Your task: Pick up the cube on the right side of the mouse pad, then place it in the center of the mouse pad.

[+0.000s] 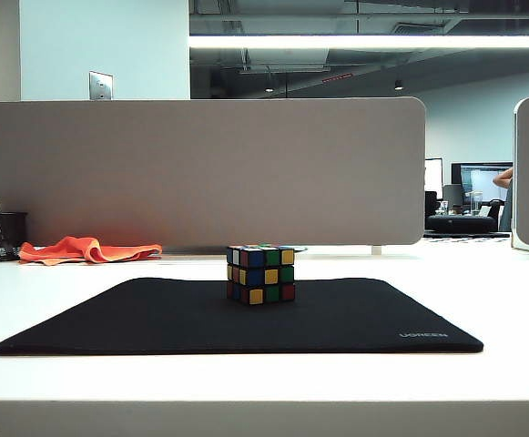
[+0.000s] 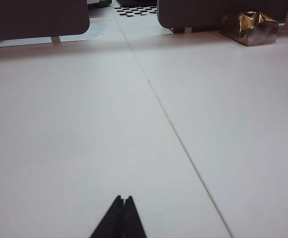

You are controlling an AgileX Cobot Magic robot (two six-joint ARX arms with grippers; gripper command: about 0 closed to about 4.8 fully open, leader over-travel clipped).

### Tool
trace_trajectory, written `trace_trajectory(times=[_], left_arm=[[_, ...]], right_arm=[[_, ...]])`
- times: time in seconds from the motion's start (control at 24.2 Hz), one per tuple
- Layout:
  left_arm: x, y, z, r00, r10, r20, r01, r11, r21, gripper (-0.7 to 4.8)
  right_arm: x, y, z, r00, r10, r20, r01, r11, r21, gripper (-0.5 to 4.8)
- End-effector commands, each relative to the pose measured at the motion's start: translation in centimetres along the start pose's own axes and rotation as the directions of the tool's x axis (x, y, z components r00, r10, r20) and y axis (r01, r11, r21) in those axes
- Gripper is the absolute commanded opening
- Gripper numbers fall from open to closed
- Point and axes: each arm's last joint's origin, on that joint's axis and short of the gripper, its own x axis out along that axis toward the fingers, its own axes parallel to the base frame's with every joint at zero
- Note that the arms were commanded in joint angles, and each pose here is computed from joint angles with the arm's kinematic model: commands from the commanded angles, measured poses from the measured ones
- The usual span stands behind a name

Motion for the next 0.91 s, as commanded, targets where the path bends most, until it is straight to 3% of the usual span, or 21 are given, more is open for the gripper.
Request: trace_trajectory(times=[0.04, 0.62, 0.78, 0.91], left_arm=[[0.0, 0.0, 0.3, 1.0, -0.004, 0.016, 0.004, 1.0, 0.006, -0.06], [0.0, 0.0, 0.3, 1.0, -0.004, 0.016, 0.004, 1.0, 0.006, -0.06], [0.0, 0.0, 0.2, 1.0, -0.004, 0.016, 0.004, 1.0, 0.006, -0.06], [0.0, 0.0, 0.2, 1.0, -0.005, 0.01, 0.005, 1.0, -0.002, -0.06]], right_arm=[[0.0, 0.0, 0.0, 1.0, 0.002, 0.016, -0.002, 1.0, 0.008, 0.0], [0.0, 0.0, 0.1, 1.0, 0.01, 0.019, -0.01, 1.0, 0.007, 0.0], [0.0, 0.5, 0.7, 0.984, 0.159, 0.08, -0.161, 0.987, 0.013, 0.0], [-0.1, 0.6, 1.3, 0.973, 0.179, 0.147, -0.183, 0.983, 0.02, 0.0]])
